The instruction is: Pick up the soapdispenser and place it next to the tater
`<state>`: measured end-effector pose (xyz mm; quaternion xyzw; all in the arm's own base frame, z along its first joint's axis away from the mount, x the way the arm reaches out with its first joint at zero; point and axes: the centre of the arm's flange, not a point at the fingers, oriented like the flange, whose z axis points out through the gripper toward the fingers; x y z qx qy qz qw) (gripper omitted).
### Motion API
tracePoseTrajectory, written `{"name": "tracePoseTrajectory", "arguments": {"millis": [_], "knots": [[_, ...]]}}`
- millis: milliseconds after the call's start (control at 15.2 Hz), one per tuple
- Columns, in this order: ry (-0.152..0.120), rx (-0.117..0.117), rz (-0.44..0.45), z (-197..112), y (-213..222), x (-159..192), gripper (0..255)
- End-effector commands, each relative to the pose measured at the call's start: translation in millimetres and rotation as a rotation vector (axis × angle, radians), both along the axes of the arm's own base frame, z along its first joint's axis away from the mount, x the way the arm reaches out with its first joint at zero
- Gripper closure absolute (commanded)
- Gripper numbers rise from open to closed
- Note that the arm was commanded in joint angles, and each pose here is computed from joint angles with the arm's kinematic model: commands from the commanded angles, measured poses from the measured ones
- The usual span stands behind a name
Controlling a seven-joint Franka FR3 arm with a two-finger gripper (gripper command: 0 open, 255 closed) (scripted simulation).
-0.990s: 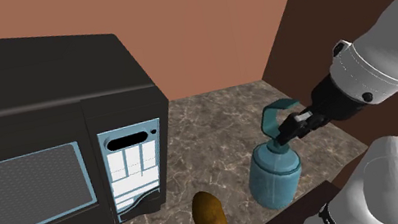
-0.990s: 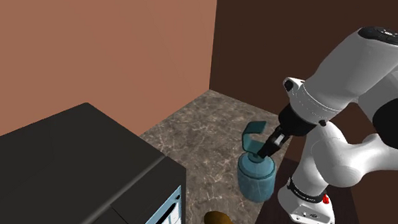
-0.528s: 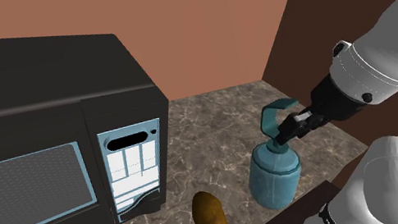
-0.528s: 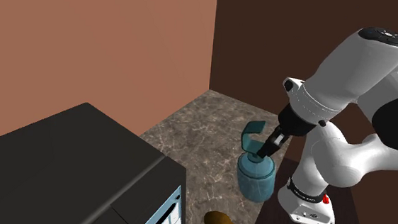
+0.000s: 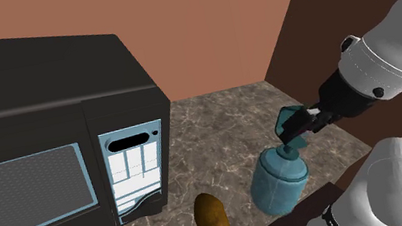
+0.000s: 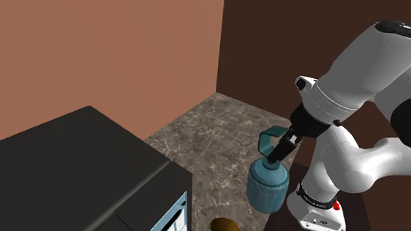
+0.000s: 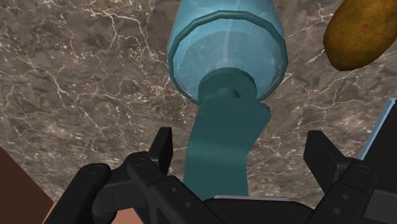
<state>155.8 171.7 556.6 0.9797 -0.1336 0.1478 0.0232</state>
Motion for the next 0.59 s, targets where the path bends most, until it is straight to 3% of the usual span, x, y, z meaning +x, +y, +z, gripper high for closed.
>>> {"name": "tracePoseTrajectory", "arguments": {"millis": [0, 528], "knots": [[0.001, 0.000, 0.000, 21.7, 2.5, -7.0, 0], [0.001, 0.000, 0.000, 31.7, 3.4, -9.9, 0]]}}
